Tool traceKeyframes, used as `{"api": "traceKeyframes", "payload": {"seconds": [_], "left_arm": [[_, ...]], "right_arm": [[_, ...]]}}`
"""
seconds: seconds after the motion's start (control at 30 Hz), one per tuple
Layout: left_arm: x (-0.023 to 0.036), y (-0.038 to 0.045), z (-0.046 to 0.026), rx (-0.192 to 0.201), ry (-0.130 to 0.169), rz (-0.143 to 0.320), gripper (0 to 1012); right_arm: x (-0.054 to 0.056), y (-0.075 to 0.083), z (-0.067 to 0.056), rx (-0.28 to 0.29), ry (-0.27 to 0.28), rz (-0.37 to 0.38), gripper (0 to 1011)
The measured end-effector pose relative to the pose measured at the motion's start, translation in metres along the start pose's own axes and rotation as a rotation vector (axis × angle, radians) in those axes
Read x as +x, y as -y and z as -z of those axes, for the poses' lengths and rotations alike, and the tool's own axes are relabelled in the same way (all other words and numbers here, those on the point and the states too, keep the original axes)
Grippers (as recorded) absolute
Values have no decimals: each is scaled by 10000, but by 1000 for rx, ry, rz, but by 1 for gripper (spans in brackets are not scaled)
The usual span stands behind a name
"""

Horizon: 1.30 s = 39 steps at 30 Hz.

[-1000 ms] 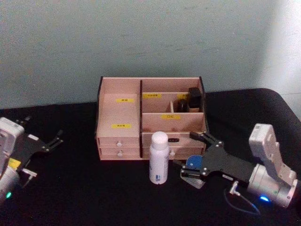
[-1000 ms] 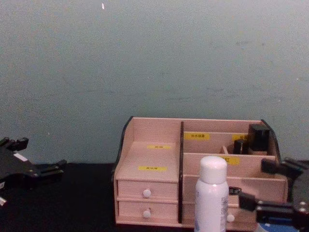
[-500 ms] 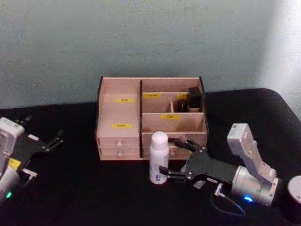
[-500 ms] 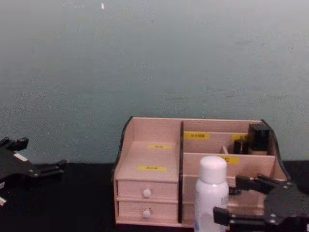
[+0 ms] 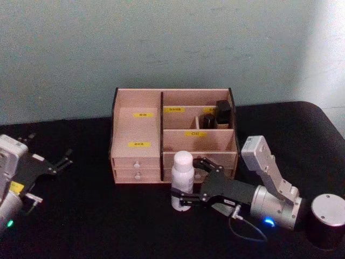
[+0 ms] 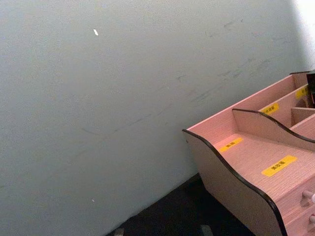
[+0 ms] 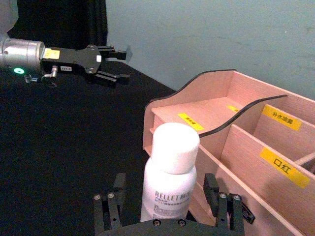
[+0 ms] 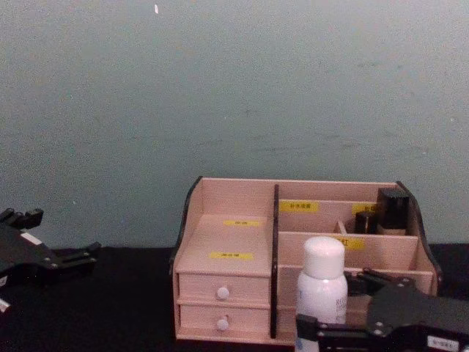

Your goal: Pick up the facial cleanser and watermelon frost from the table and place them into the tiered storage box.

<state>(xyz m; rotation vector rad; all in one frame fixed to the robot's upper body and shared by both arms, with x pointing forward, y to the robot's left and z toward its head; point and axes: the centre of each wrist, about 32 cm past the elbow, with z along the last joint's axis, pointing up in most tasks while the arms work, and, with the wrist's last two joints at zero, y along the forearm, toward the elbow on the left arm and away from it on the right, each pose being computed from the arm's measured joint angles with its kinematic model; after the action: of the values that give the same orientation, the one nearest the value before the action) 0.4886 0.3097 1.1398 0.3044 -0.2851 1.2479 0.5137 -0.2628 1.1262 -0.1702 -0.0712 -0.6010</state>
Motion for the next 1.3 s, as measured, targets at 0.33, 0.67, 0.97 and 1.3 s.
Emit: {"api": "traceKeyframes", "payload": {"seconds": [0.33, 0.67, 0.97, 1.3], "left_arm": [[0, 0, 0, 0, 0, 0, 1001], [0, 0, 0, 0, 0, 0, 1001], [0, 0, 0, 0, 0, 0, 1001], [0, 0, 0, 0, 0, 0, 1001]], "right_arm": [[15, -112, 10, -12, -15, 2, 1003], [16, -112, 11, -13, -15, 4, 1003], [15, -109, 9, -12, -14, 4, 913], [14, -105, 8, -10, -13, 4, 629]]}}
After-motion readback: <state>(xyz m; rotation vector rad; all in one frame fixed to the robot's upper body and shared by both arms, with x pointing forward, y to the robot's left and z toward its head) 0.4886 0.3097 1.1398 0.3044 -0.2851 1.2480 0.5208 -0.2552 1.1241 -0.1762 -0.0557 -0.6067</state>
